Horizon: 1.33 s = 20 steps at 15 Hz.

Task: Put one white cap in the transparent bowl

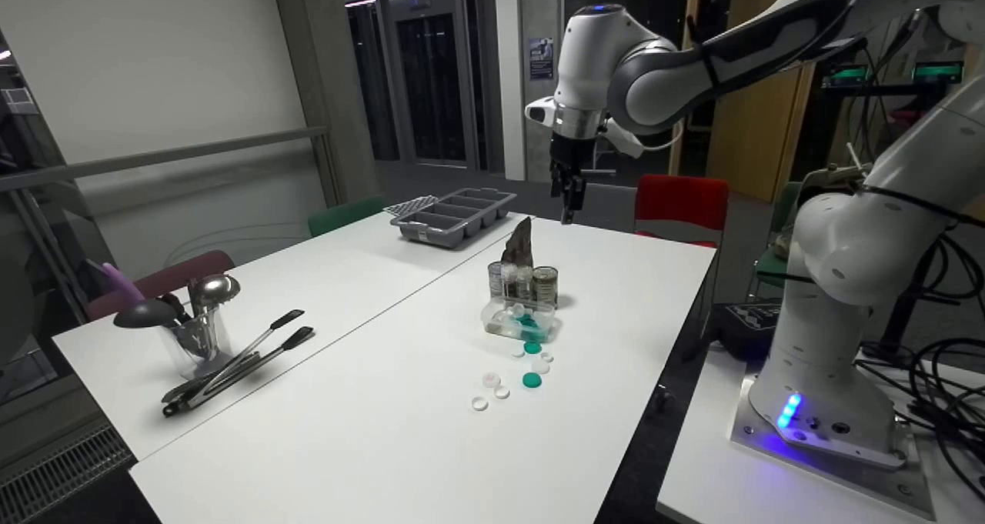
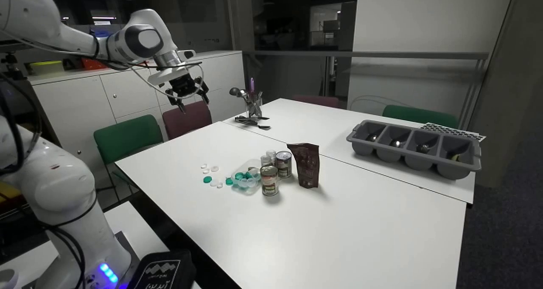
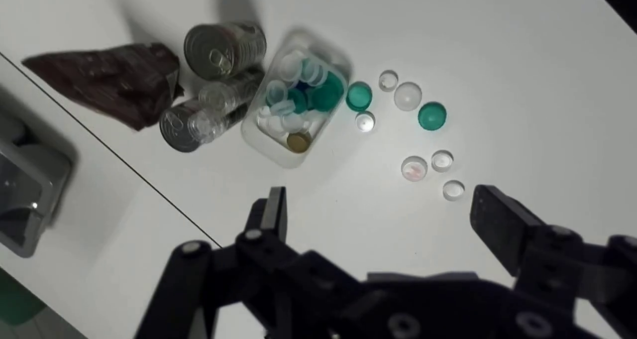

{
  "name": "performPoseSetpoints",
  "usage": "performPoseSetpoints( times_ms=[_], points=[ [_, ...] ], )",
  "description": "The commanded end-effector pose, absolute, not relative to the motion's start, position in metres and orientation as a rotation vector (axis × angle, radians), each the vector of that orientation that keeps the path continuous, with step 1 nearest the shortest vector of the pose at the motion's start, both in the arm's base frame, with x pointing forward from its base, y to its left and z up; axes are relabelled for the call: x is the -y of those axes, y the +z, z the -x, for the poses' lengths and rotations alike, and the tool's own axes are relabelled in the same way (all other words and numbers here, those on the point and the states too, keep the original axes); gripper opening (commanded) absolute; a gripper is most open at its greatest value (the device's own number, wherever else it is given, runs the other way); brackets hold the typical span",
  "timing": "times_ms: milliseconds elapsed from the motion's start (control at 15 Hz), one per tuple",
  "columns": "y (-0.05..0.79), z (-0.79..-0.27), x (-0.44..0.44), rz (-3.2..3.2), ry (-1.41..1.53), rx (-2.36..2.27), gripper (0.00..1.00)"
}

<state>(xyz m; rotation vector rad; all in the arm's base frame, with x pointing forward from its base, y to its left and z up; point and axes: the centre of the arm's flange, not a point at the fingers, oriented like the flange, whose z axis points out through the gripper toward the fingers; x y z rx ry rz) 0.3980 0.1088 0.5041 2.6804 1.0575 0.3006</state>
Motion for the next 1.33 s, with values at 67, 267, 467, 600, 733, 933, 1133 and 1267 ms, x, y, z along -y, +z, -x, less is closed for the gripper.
performPoseSetpoints(
  times_ms=[67, 267, 467, 600, 733, 933, 1133, 1267],
  points=[
    [0.495, -0.450, -0.119, -2.577, 0.283, -1.408, 1.00],
    [0.488, -0.461, -0.132, -2.483, 0.215, -1.624, 1.00],
    [0.482, -0.461, -0.145, -2.340, 0.158, -1.825, 1.00],
    [0.481, -0.461, -0.148, -2.233, 0.130, -1.951, 1.00],
    [0.470, -0.455, -0.147, -2.269, 0.125, -1.898, 1.00],
    [0.474, -0.454, -0.146, -2.223, 0.074, -1.964, 1.00],
    [0.475, -0.455, -0.146, -2.219, 0.074, -1.968, 1.00],
    [0.464, -0.465, -0.147, -2.045, 0.152, -2.113, 1.00]
  ],
)
